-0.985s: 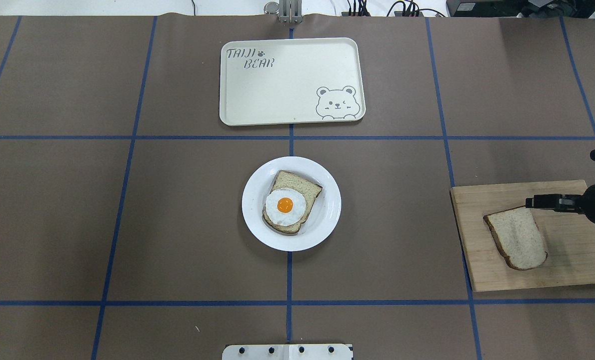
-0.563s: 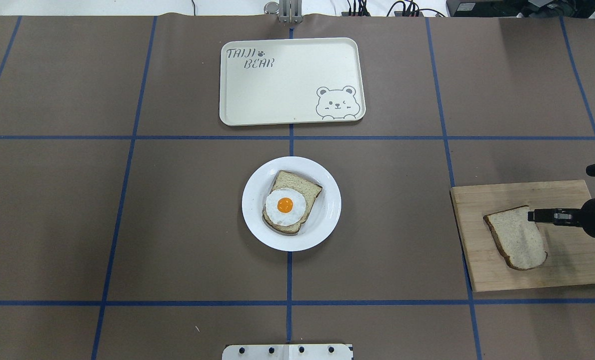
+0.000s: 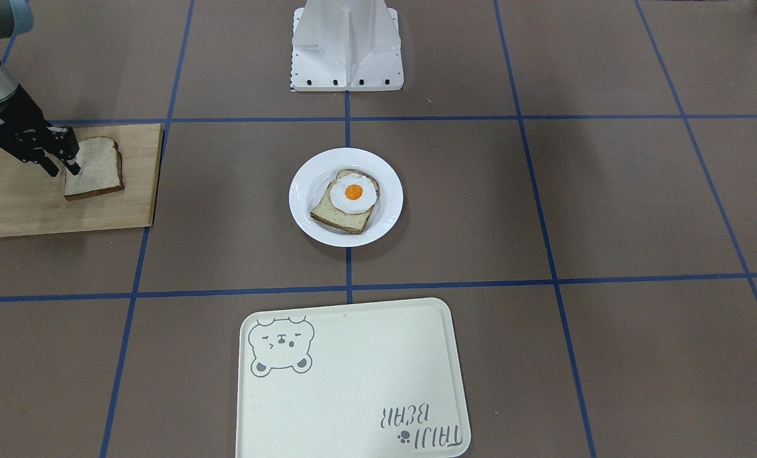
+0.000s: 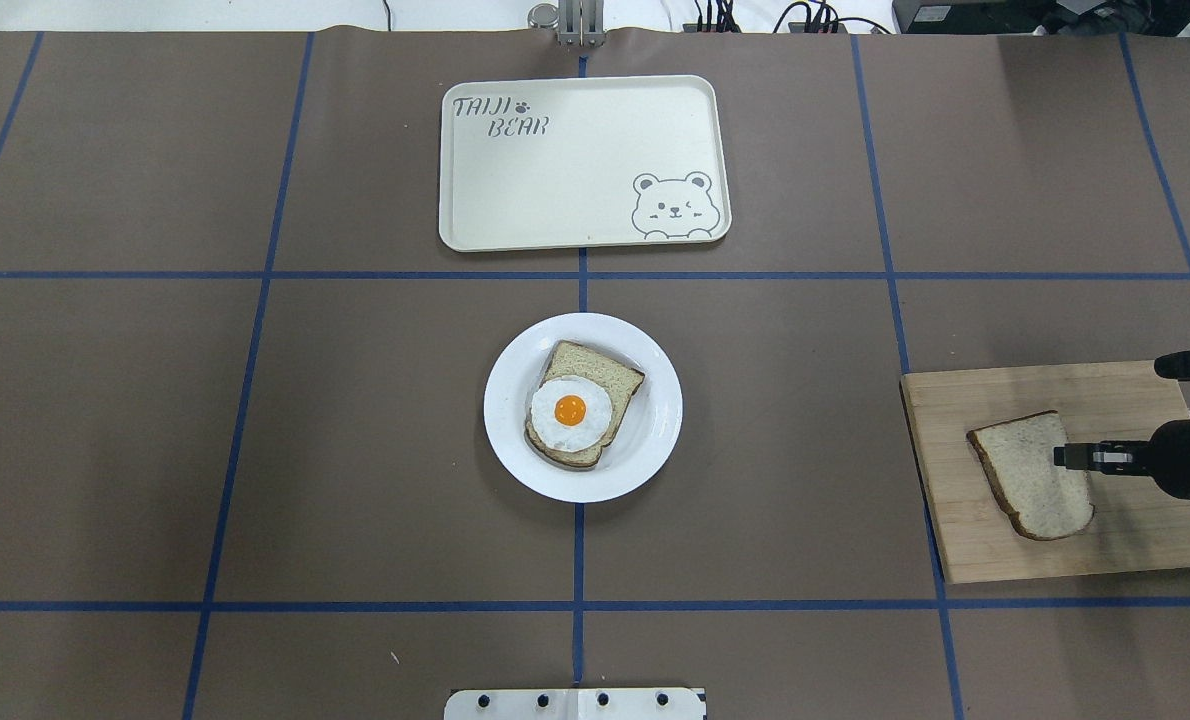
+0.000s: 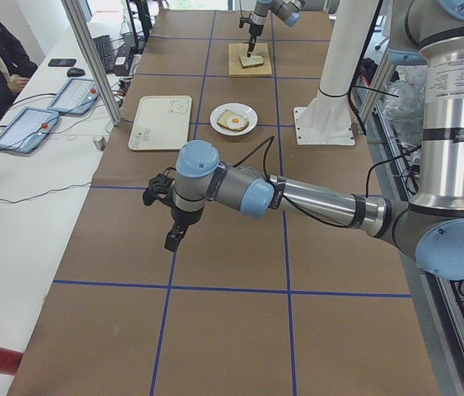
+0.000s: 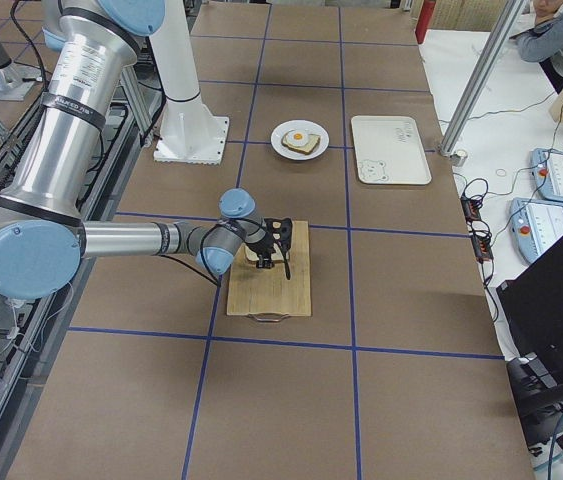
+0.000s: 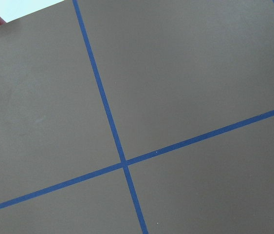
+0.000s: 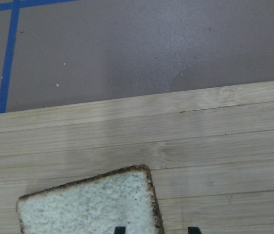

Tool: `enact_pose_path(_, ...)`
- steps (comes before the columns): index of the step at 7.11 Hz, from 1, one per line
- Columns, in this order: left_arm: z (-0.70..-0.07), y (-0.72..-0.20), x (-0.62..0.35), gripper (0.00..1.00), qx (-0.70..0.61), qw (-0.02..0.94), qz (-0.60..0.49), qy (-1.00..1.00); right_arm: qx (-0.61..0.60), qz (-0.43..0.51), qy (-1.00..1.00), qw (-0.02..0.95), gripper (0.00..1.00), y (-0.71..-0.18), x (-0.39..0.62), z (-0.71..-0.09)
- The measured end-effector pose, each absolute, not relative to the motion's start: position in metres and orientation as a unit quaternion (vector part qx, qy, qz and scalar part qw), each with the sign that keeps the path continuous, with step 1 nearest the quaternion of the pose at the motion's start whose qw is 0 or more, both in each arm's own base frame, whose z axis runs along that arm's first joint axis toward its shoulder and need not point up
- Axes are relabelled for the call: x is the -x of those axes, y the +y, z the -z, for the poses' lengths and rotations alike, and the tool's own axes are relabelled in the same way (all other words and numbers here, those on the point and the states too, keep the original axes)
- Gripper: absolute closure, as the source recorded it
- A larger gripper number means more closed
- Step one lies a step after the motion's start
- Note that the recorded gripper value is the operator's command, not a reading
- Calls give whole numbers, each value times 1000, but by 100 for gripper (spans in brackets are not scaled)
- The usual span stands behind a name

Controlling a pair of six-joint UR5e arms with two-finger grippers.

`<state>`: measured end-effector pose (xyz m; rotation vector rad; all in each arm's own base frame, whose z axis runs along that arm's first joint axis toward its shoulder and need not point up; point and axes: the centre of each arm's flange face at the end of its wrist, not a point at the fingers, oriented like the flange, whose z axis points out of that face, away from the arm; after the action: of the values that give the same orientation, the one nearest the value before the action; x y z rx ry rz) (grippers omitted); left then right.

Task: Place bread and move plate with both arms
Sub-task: 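Lower the right gripper onto the bread slice on the wooden board and grasp it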

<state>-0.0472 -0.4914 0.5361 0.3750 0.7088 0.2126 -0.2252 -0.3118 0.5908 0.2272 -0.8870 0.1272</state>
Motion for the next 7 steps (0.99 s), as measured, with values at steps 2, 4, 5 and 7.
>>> enact_pose_path(2,-536,-491,47,1,-182,915,-103,344,-109,-56,-427,896,100,-309,229,-592)
enact_pose_path(4,-537,-491,47,1,-182,915,-103,345,-108,-52,-426,897,100,-307,230,-592)
enact_pose_path(5,-537,-491,47,1,-181,915,-103,345,-108,-50,-426,897,100,-306,230,-592)
enact_pose_path(7,-538,-490,47,1,-180,915,-103,345,-105,-48,-432,895,100,-304,227,-590)
